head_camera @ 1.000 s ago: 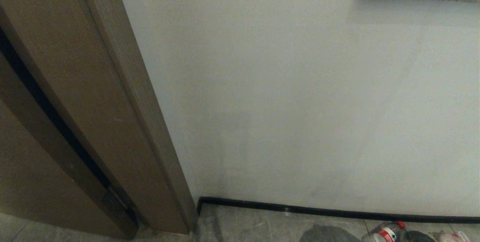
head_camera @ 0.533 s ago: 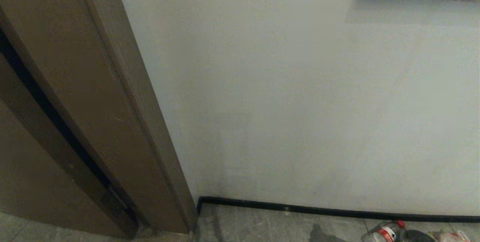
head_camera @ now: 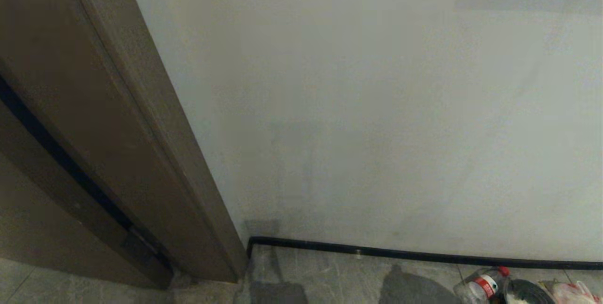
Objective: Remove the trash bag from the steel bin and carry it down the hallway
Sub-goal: Put the trash bag at the door
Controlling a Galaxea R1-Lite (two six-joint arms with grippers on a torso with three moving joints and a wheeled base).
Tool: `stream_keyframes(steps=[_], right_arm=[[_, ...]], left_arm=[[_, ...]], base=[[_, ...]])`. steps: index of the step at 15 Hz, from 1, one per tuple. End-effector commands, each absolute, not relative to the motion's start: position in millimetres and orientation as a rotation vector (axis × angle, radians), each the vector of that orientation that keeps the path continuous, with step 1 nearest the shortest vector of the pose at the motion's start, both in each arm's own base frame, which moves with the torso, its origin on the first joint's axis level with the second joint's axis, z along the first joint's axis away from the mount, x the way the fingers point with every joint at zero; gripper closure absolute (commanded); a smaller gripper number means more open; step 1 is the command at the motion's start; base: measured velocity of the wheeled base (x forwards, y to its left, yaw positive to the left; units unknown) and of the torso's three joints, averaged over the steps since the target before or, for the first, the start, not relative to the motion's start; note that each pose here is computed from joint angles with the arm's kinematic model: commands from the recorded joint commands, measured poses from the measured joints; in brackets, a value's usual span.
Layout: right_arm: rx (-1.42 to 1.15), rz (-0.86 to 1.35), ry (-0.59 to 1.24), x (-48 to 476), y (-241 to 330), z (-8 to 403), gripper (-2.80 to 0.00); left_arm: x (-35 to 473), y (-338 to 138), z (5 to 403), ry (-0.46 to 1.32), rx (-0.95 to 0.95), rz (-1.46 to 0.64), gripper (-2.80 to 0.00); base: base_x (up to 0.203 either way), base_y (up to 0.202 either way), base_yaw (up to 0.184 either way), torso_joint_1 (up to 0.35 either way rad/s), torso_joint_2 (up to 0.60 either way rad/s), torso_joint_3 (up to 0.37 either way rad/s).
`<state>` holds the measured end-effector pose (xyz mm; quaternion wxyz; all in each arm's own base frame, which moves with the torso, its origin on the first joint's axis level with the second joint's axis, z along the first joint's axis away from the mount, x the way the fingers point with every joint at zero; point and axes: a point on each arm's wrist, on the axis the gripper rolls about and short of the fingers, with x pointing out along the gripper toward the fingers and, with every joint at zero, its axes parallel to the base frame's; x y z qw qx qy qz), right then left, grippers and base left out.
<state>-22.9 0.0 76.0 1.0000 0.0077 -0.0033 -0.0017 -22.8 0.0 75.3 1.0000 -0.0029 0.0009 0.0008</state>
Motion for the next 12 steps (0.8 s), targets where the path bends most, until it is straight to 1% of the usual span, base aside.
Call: stream_keyframes(steps=[1,12], right_arm=[[0.015,-0.003,-0.008,-22.9,0.0,76.1,0.0],[0.014,-0.001,-0.008,-22.9,0.0,76.1,0.0]], left_arm=[[-22.8,0.0,75.3,0.002,-0.006,0.002,0.0],[-22.8,0.0,75.3,0.002,-0.006,0.002,0.0]], base=[[0.0,0.0,0.0,0.002,0.0,-0.193],[0.0,0.0,0.0,0.002,0.0,-0.195]])
